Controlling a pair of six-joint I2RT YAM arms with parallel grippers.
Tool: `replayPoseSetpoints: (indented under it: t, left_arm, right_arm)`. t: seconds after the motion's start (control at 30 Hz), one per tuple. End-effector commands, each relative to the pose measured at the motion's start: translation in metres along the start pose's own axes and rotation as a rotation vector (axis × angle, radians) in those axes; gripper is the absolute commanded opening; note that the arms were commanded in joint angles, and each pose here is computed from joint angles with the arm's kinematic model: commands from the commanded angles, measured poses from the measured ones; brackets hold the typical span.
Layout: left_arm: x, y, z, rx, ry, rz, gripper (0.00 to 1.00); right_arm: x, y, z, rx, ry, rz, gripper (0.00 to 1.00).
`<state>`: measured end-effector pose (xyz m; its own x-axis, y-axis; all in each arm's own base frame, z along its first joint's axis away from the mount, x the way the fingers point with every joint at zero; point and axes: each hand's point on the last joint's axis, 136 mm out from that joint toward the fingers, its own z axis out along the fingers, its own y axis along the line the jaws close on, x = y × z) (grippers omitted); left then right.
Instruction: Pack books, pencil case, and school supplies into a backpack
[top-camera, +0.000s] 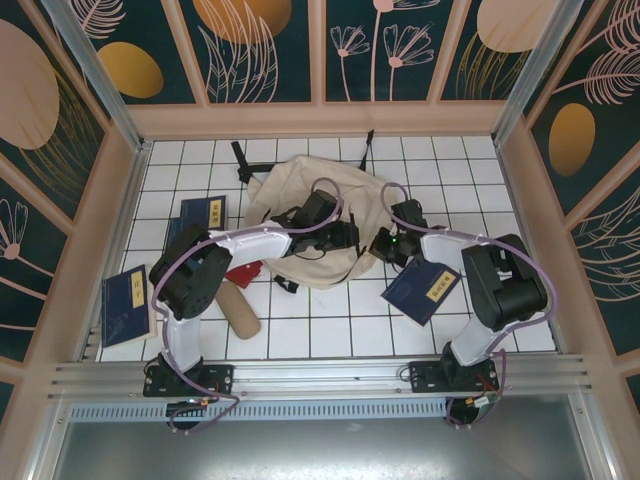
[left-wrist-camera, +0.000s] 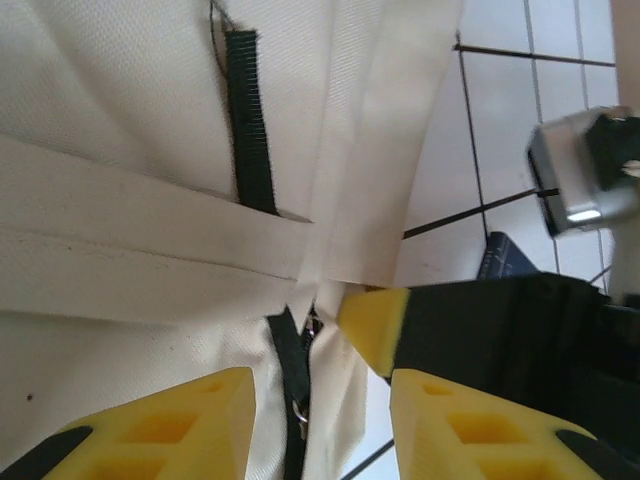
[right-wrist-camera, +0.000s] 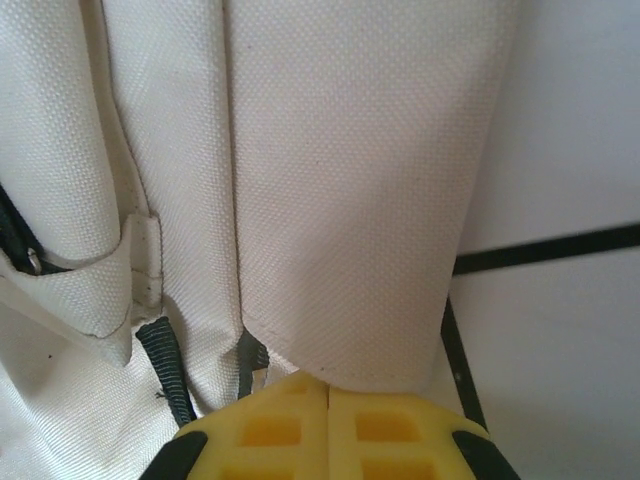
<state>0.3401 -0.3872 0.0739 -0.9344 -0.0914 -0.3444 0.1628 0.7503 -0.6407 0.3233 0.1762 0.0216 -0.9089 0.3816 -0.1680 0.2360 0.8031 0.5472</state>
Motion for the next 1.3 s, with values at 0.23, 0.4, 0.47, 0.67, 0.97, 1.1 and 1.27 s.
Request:
replayPoseSetpoints:
  t: [0.23, 0.4, 0.47, 0.67, 0.97, 1.1, 1.27]
  left_arm:
    - [0.015, 0.002, 0.028, -0.002, 0.113, -0.048, 0.32]
    - [0.017, 0.007, 0.039, -0.035, 0.129, -0.056, 0.27]
    - [0.020, 0.012, 0.043, -0.055, 0.136, -0.064, 0.27]
    - [0.022, 0.014, 0.051, -0.055, 0.152, -0.080, 0.34]
    - [0.031, -0.016, 0.047, 0.081, 0.196, -0.022, 0.25]
    - [0.025, -0.028, 0.031, 0.124, 0.157, 0.019, 0.21]
    - [0.018, -0.037, 0.020, 0.148, 0.117, 0.077, 0.21]
  right_arm:
    - [0.009, -0.006, 0.003, -0.012, 0.012, 0.054, 0.00]
    - [0.010, -0.005, 0.005, -0.017, 0.016, 0.059, 0.00]
    - [0.010, -0.005, 0.004, -0.019, 0.014, 0.059, 0.00]
    - [0.010, -0.005, 0.005, -0.018, 0.016, 0.059, 0.00]
    - [0.007, -0.003, 0.005, -0.024, 0.012, 0.058, 0.00]
    - [0.007, -0.003, 0.006, -0.024, 0.013, 0.060, 0.00]
    - [0.008, -0.003, 0.007, -0.025, 0.017, 0.060, 0.00]
